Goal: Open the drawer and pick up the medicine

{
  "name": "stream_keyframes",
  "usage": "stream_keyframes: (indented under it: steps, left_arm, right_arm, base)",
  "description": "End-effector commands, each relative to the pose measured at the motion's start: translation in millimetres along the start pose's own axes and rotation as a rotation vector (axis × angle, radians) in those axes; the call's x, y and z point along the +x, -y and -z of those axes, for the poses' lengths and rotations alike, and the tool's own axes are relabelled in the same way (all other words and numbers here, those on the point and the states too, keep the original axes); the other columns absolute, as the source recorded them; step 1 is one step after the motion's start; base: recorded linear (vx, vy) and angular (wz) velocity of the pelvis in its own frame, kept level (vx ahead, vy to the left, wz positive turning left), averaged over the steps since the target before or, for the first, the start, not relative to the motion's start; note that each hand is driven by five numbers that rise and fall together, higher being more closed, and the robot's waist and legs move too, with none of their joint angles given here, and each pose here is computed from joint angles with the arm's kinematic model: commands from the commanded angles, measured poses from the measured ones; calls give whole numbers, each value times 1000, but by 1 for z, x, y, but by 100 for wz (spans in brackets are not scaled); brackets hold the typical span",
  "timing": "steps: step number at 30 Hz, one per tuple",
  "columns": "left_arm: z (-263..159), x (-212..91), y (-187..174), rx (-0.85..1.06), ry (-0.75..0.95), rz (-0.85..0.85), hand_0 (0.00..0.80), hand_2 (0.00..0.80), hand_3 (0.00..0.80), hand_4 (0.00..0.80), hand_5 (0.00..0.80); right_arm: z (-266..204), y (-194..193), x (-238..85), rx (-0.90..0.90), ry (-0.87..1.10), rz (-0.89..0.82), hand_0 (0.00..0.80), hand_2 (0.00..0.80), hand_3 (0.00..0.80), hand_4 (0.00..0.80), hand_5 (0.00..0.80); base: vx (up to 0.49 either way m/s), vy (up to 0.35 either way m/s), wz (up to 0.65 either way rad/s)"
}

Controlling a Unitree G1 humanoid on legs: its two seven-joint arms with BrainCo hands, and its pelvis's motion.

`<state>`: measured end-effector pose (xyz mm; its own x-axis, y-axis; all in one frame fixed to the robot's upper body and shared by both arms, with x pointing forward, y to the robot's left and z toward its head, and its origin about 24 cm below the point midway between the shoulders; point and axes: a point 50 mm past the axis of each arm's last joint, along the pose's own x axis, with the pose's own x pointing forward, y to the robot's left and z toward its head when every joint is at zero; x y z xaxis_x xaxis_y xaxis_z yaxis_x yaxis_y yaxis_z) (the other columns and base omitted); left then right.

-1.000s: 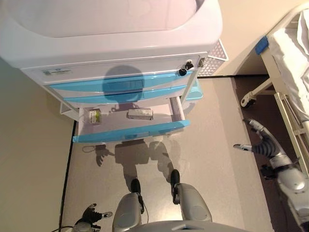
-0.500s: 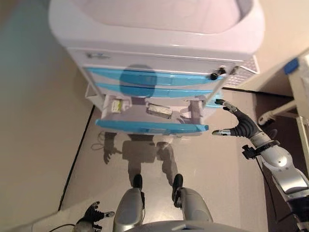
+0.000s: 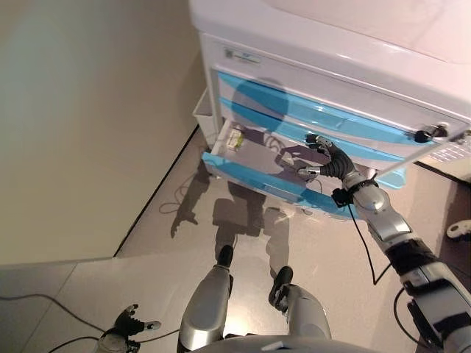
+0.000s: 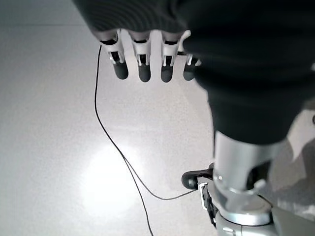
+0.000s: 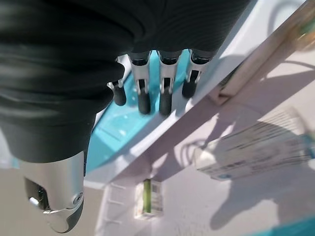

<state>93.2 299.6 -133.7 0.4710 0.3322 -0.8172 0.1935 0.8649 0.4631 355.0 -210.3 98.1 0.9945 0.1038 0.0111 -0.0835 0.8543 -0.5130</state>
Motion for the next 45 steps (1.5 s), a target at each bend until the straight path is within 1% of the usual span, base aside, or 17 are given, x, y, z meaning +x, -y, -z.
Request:
stream_keyframes:
  steps: [1,2,3,6,11,16,20,21,23,24,28,33,34,36,45]
  left_arm:
    - [-7,1,-11,-8,32,-35,0,0,0,0,0]
    - [-7,1,-11,-8,32,-35,0,0,0,0,0]
    - [-13,2,-11,-5,50,-34,0,0,0,0,0]
    - [-24,4,-12,-7,77,-39,0,0,0,0,0]
    - [-33,6,-11,-4,101,-41,0,0,0,0,0]
    - [-42,8,-7,2,123,-33,0,0,0,0,0]
    - [-46,8,-4,-1,132,-27,0,0,0,0,0]
    - [-48,8,-1,5,138,-19,0,0,0,0,0]
    - [-50,9,0,6,144,-17,0,0,0,0,0]
    - [-54,9,3,9,153,-13,0,0,0,0,0]
    - [-61,10,11,4,168,-1,0,0,0,0,0]
    - [-66,9,20,-12,182,7,0,0,0,0,0]
    - [-69,9,24,-18,195,5,0,0,0,0,0]
    - [-72,8,28,-14,209,10,0,0,0,0,0]
    - [-81,8,32,-12,231,22,0,0,0,0,0]
  right_arm:
    - [-20,16,20,-48,18,117,0,0,0,0,0]
    - [-20,16,20,-48,18,117,0,0,0,0,0]
    - [-20,24,31,-69,-37,161,0,0,0,0,0]
    - [-19,37,40,-95,-114,216,0,0,0,0,0]
    - [-15,55,43,-111,-209,282,0,0,0,0,0]
    - [-9,68,41,-195,-285,320,0,0,0,0,0]
    - [-9,72,40,-248,-294,329,0,0,0,0,0]
    - [-8,73,39,-314,-302,328,0,0,0,0,0]
    - [-8,74,39,-350,-306,325,0,0,0,0,0]
    - [-6,73,39,-396,-318,320,0,0,0,0,0]
    - [-3,68,38,-429,-327,329,0,0,0,0,0]
    - [-3,52,39,-478,-272,330,0,0,0,0,0]
    - [-8,46,40,-551,-216,332,0,0,0,0,0]
    - [-7,44,38,-614,-196,327,0,0,0,0,0]
    - [-10,57,42,-670,-267,327,0,0,0,0,0]
  base:
    - [-13,11,24]
    - [-14,16,20]
    - [-10,14,14]
    - [-8,14,17]
    - [25,0,21]
    - [11,6,12]
    - [-2,5,1]
    - [0,0,0]
    - [0,0,0]
    - [0,0,0]
    - [-8,5,0]
    - [-23,25,-6]
    - [-31,22,-10]
    - [-31,20,-16]
    - [-17,15,-7]
